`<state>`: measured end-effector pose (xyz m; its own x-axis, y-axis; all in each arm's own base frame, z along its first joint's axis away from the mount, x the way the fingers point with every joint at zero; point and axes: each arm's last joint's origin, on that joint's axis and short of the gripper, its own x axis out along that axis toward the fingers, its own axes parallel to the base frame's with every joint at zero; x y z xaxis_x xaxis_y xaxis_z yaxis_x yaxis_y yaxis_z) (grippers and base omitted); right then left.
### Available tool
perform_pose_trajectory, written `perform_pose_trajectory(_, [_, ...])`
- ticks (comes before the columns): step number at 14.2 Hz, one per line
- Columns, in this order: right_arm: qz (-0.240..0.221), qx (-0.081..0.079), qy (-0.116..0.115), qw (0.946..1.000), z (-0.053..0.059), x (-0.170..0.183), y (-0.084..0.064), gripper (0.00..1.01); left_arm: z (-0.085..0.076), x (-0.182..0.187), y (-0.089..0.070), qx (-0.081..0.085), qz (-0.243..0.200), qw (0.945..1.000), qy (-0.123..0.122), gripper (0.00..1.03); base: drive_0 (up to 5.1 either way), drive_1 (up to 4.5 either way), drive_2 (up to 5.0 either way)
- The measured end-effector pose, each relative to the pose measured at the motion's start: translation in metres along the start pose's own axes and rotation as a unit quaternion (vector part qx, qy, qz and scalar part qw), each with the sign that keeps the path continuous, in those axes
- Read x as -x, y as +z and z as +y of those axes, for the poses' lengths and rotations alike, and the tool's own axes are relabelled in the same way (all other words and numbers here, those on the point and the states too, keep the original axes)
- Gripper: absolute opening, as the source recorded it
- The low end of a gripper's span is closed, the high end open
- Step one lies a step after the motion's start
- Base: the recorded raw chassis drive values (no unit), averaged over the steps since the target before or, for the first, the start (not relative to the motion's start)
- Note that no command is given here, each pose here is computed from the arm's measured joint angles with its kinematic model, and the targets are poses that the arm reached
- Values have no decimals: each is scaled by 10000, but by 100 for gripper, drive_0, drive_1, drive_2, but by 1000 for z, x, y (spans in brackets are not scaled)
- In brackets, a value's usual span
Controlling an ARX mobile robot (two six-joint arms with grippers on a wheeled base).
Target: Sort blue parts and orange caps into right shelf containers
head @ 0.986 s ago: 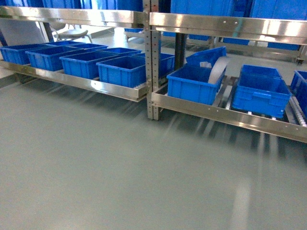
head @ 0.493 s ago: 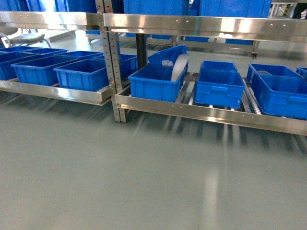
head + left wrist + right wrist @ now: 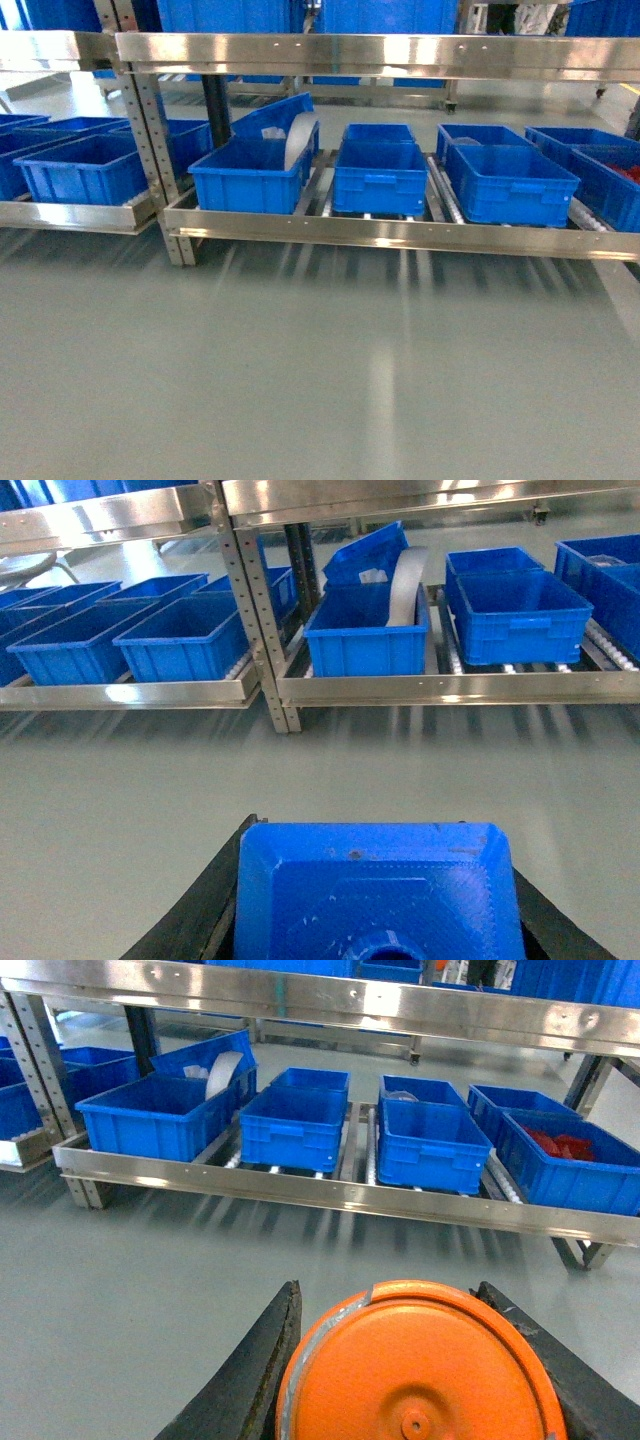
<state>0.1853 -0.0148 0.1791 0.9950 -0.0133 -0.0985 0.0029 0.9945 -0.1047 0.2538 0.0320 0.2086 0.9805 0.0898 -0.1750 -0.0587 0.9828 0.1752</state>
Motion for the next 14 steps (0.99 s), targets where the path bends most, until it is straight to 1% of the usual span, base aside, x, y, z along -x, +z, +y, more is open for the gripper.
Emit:
perform_pose_trajectory(3, [0, 0, -13, 10000, 0, 0, 0, 43, -2, 0, 0, -7, -10, 10000, -64, 44, -30, -30, -30])
perform_pose_trajectory(5, [-43, 3, -11, 10000, 0, 1, 1, 43, 0, 0, 0, -2, 3, 10000, -16, 44, 319, 178, -490])
perform_pose_trajectory(6, [-67, 5, 0, 10000, 0, 1, 1, 43, 2, 0, 0, 5, 11, 10000, 69, 44, 281, 169, -516])
perform_pose_trajectory(7, [9, -1, 7, 10000, 0, 1, 0, 43, 1, 0, 0, 1, 7, 10000, 28, 44, 254, 158, -539])
perform_pose_trajectory(10, [-33, 3, -10, 10000, 0, 1, 1, 43, 1, 1, 1, 0, -17, 10000, 22, 44, 240, 235, -512])
perform_pose_trajectory(11, [-35, 3, 2, 10000, 0, 1, 1, 43, 0, 0, 0, 0, 15, 10000, 7, 44, 1, 376, -375])
perform_pose_trajectory(12, [-8, 1, -11, 10000, 0, 1, 0, 43, -1, 0, 1, -9, -14, 10000, -34, 44, 296, 256, -474])
perform_pose_trajectory(13, [-22, 2, 13, 10000, 0, 1, 0, 43, 2, 0, 0, 0, 19, 10000, 62, 44, 306, 174, -499])
perform_pose_trajectory(14, [-12, 1, 4, 10000, 0, 1, 0, 43, 1, 0, 0, -3, 22, 10000, 54, 44, 342, 109, -497])
